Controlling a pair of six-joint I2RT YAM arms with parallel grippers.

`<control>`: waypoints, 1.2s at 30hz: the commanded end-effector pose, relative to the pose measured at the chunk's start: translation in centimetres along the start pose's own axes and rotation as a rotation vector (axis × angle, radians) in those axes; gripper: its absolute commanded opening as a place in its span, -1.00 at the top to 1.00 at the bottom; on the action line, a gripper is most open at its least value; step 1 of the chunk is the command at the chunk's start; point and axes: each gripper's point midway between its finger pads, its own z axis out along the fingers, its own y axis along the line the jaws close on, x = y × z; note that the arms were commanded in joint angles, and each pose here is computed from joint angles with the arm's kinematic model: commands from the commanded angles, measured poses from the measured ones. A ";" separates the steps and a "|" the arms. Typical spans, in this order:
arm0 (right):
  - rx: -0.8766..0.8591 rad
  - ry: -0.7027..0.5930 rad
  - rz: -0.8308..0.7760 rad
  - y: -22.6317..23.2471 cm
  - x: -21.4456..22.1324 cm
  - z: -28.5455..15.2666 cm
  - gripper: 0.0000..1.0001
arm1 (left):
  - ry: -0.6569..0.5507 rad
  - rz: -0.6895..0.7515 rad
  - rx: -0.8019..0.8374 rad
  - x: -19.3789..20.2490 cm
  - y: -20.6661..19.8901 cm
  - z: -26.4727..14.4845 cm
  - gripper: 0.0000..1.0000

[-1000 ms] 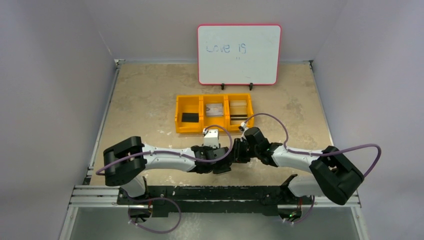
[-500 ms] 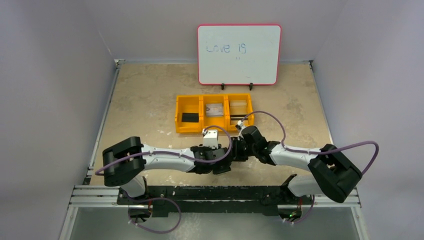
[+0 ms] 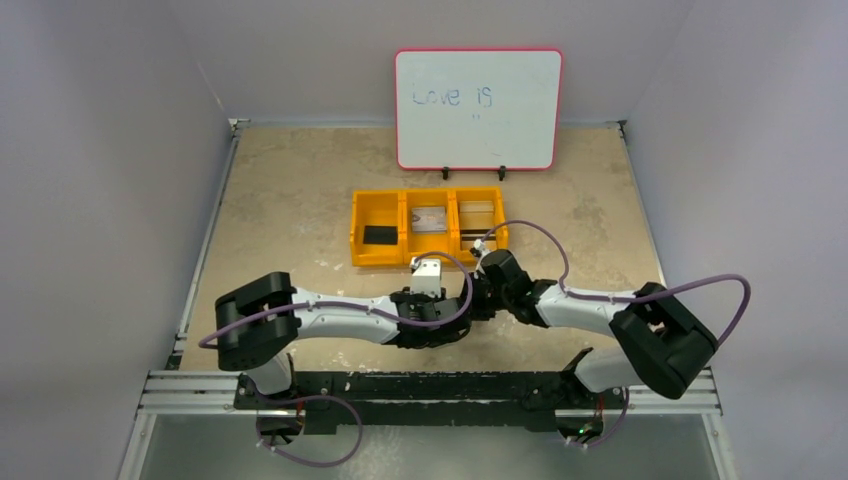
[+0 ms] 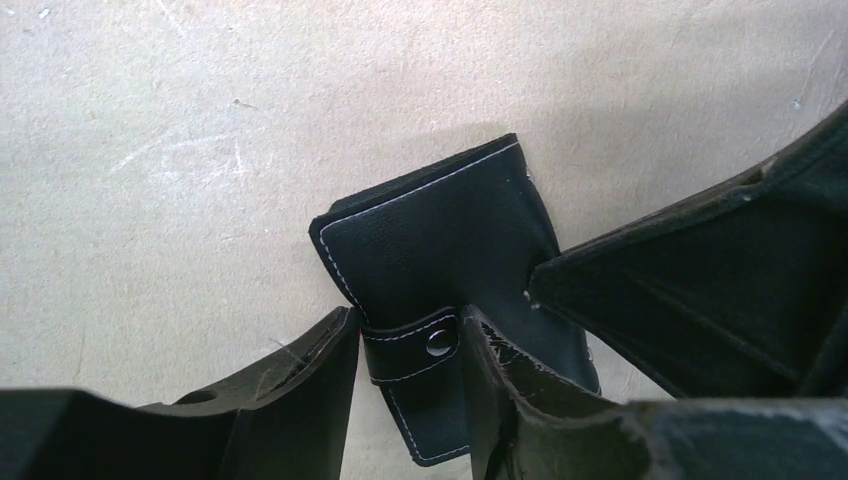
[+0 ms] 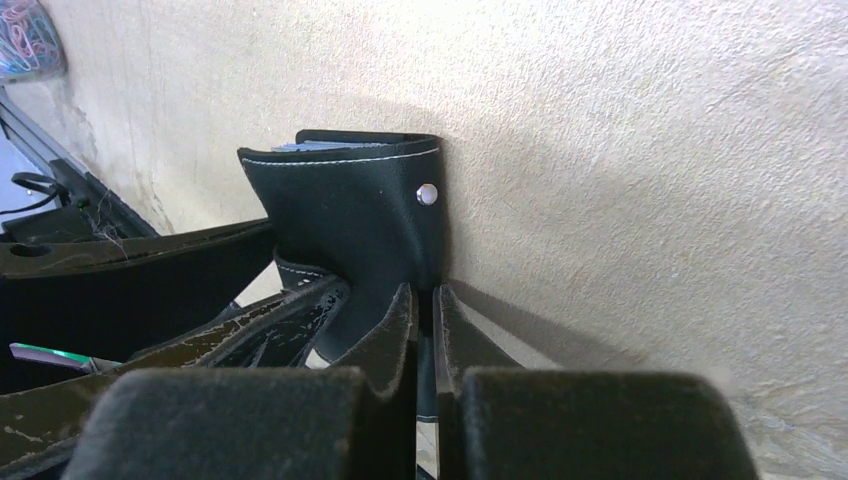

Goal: Take the credit cards out of the card holder

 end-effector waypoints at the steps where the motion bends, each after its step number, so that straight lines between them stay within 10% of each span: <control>1: 0.120 -0.029 -0.004 -2.2 -0.2 -0.3 1.00 | -0.044 -0.017 -0.013 -1.1 0.9 -0.9 0.11; 12: 0.113 -0.054 -0.008 -1.7 -0.8 -0.9 1.00 | -0.050 0.018 -0.021 -1.8 0.3 -1.3 0.44; 20: 0.110 -0.058 -0.010 -1.6 -0.9 -0.9 1.00 | -0.073 -0.064 0.161 -3.1 -3.6 -2.6 -0.05; 36: 0.115 -0.070 -0.005 -1.8 -0.9 -1.2 1.00 | -0.002 0.053 -0.007 -0.6 -1.9 -0.2 0.13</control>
